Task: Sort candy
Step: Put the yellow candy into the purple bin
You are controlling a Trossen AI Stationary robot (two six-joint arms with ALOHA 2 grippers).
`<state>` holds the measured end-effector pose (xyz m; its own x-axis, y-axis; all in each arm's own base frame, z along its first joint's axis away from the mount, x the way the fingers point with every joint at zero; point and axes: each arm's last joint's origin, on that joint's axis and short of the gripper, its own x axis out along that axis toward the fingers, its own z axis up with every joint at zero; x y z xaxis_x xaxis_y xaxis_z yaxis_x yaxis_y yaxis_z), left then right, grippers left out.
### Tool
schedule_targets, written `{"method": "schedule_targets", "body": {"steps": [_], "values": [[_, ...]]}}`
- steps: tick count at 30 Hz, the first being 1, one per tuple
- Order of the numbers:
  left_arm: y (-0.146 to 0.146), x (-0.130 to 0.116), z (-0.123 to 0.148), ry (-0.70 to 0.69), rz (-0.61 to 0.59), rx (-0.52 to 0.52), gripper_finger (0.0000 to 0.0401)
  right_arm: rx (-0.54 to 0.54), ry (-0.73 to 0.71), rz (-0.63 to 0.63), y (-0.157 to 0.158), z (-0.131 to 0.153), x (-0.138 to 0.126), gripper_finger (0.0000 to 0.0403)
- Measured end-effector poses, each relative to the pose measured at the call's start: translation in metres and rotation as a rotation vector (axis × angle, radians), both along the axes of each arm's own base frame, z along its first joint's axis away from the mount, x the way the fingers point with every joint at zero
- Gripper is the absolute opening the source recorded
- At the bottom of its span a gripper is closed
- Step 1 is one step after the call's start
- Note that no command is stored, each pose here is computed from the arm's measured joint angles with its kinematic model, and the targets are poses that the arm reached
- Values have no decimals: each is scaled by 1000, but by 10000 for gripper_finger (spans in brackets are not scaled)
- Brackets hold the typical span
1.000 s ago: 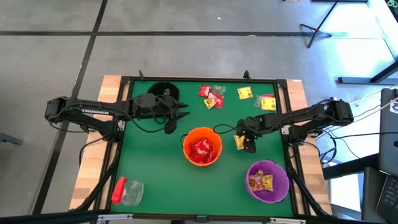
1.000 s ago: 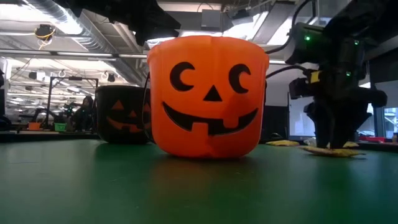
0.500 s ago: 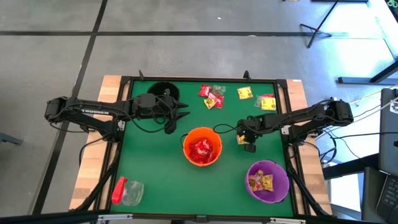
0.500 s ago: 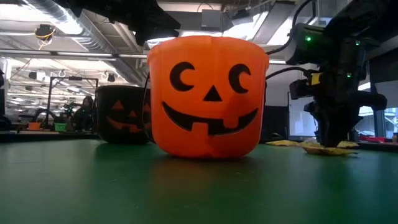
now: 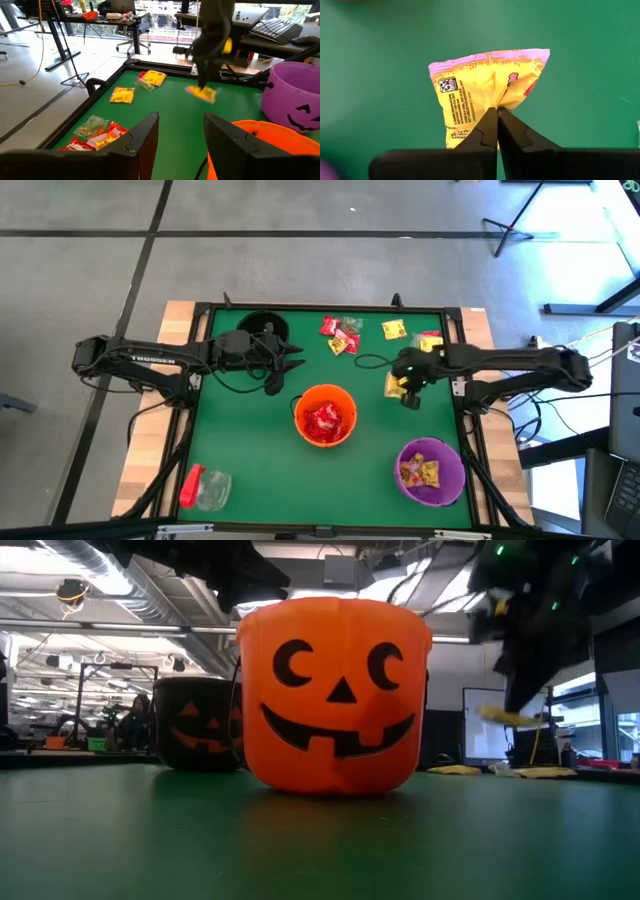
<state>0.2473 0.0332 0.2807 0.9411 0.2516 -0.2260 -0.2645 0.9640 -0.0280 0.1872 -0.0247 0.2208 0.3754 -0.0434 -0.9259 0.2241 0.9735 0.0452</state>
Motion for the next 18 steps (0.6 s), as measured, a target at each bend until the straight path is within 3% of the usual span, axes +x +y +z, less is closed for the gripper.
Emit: {"method": "schedule_targets", "body": {"steps": [10, 18], "values": [[0, 0, 0, 6, 3, 22, 149, 251, -326, 114, 28, 67, -40, 1], [0, 0, -1, 10, 14, 13, 149, 434, -330, 171, 78, 79, -57, 0]]}}
